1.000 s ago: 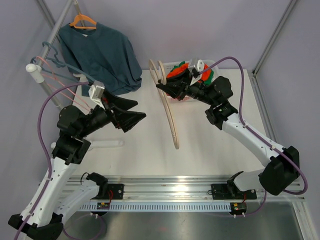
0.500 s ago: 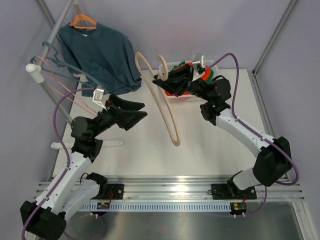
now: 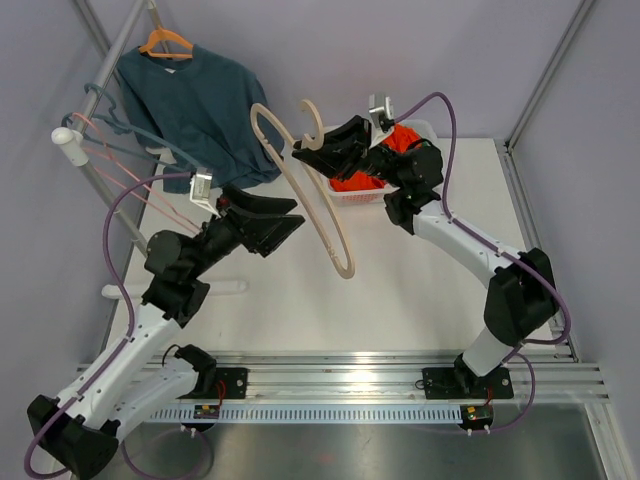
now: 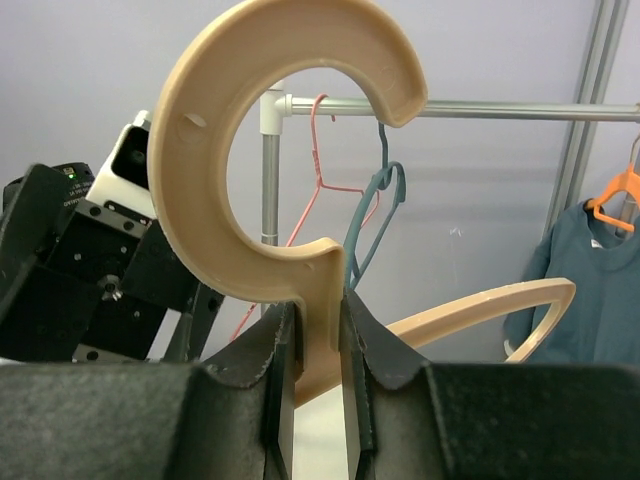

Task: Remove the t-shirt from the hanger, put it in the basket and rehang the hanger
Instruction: Pass the hanger from the right arm to the left, then pass the hanger from the left arm to the right

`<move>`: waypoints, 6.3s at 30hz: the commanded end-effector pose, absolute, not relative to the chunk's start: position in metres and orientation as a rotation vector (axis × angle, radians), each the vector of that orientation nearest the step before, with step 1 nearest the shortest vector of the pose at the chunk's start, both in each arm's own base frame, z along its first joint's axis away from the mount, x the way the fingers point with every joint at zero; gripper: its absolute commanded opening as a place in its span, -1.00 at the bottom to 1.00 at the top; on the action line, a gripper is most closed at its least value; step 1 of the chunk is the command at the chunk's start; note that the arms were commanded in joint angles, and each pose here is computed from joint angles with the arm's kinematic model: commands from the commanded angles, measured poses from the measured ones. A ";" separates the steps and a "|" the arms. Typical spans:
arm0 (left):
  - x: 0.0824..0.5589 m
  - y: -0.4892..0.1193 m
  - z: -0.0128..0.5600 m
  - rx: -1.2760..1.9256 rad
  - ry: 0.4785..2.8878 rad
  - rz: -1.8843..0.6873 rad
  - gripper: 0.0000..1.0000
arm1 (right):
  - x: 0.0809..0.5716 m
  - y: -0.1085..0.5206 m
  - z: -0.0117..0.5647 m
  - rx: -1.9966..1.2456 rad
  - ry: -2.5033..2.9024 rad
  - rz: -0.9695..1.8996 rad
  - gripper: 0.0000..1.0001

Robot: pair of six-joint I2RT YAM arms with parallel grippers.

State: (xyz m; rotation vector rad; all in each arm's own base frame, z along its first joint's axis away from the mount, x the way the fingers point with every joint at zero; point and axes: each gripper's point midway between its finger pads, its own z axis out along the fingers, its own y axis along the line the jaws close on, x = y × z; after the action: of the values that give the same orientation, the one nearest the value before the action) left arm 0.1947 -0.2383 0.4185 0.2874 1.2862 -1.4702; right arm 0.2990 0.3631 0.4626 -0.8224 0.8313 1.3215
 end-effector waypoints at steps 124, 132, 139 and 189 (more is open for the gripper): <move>0.259 -0.234 0.373 -0.286 1.590 -1.127 -1.00 | 0.339 0.444 0.440 -0.924 0.748 1.302 -0.04; 0.260 -0.233 0.374 -0.293 1.588 -1.122 -1.00 | 0.337 0.444 0.439 -0.933 0.747 1.299 0.25; 0.262 -0.229 0.377 -0.308 1.564 -1.118 -1.00 | 0.336 0.442 0.440 -0.936 0.746 1.290 0.46; 0.268 -0.208 0.390 -0.376 1.437 -1.074 -1.00 | 0.336 0.424 0.446 -0.901 0.776 1.295 0.99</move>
State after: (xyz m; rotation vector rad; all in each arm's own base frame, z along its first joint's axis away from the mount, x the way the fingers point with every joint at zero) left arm 0.2691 -0.2195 0.3492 -0.3517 1.5934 -1.0327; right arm 0.3521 0.4358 0.4133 -0.9041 0.8593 1.3008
